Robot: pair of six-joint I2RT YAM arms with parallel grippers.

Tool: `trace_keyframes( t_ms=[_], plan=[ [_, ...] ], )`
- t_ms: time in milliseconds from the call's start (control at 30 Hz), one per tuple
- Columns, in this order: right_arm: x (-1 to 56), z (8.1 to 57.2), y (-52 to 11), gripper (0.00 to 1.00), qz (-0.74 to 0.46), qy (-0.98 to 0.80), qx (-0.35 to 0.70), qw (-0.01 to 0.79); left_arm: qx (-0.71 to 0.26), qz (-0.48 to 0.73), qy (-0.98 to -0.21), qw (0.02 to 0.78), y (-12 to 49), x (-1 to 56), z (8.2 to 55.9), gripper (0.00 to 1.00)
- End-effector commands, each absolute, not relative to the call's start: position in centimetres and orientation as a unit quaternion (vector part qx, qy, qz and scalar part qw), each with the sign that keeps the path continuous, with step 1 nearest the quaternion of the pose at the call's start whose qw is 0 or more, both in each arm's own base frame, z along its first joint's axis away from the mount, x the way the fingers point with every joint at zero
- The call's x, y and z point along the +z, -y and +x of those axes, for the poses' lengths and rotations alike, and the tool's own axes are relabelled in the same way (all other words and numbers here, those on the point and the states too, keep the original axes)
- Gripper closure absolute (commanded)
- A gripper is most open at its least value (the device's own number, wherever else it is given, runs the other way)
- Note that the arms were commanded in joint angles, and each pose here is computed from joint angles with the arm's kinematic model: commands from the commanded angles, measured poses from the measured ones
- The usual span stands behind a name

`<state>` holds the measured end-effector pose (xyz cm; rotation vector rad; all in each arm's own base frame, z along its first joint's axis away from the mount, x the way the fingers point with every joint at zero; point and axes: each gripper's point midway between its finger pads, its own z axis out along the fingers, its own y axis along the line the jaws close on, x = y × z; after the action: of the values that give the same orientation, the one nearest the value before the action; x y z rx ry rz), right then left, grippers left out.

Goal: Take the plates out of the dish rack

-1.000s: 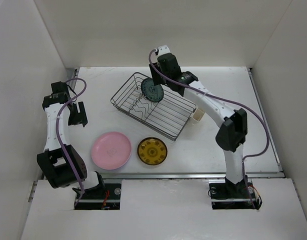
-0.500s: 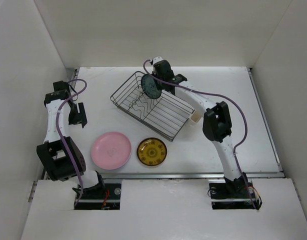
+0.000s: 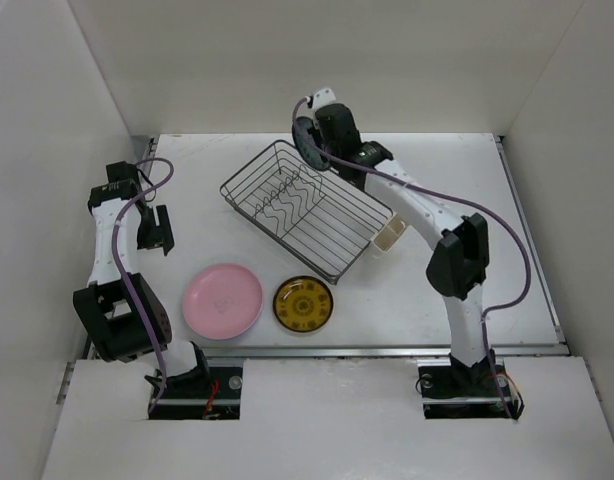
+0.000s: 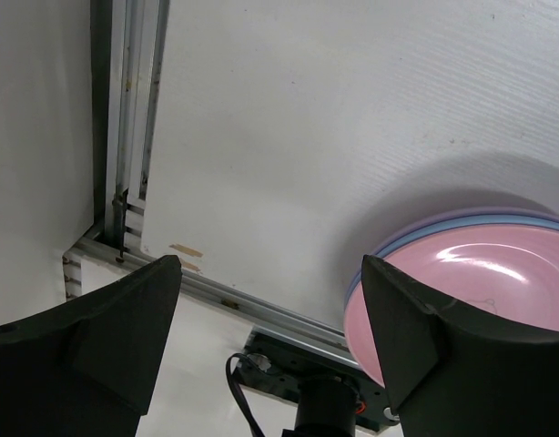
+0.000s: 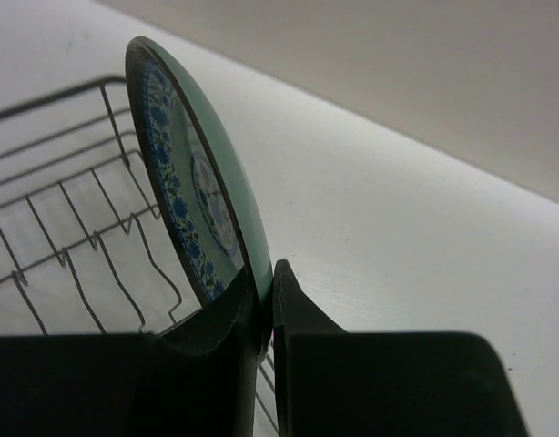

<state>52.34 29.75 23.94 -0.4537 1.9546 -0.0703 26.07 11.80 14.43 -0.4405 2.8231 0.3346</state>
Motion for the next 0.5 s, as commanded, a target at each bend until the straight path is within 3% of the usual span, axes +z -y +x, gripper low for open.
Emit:
trace_keyframes(
  t_ms=[0,100,233,467],
  plan=[
    [34.3,50.3,-29.7,1.0,-0.157,-0.759,-0.018,0.632,0.118,-0.151,-0.97,0.151,-11.8,15.9,26.4,0.22],
    [35.3,46.3,-30.9,1.0,-0.208,-0.761,0.025,0.614,0.119,-0.151,-0.969,0.157,-11.7,16.2,26.1,0.22],
    [28.6,36.5,-35.1,1.0,-0.371,-0.774,0.181,0.48,0.116,-0.151,-0.967,0.167,-11.4,16.6,25.6,0.22],
    [19.2,25.6,-35.4,1.0,-0.451,-0.81,0.196,0.318,0.106,-0.149,-0.968,0.17,-10.9,16.3,25.2,0.22]
  ],
)
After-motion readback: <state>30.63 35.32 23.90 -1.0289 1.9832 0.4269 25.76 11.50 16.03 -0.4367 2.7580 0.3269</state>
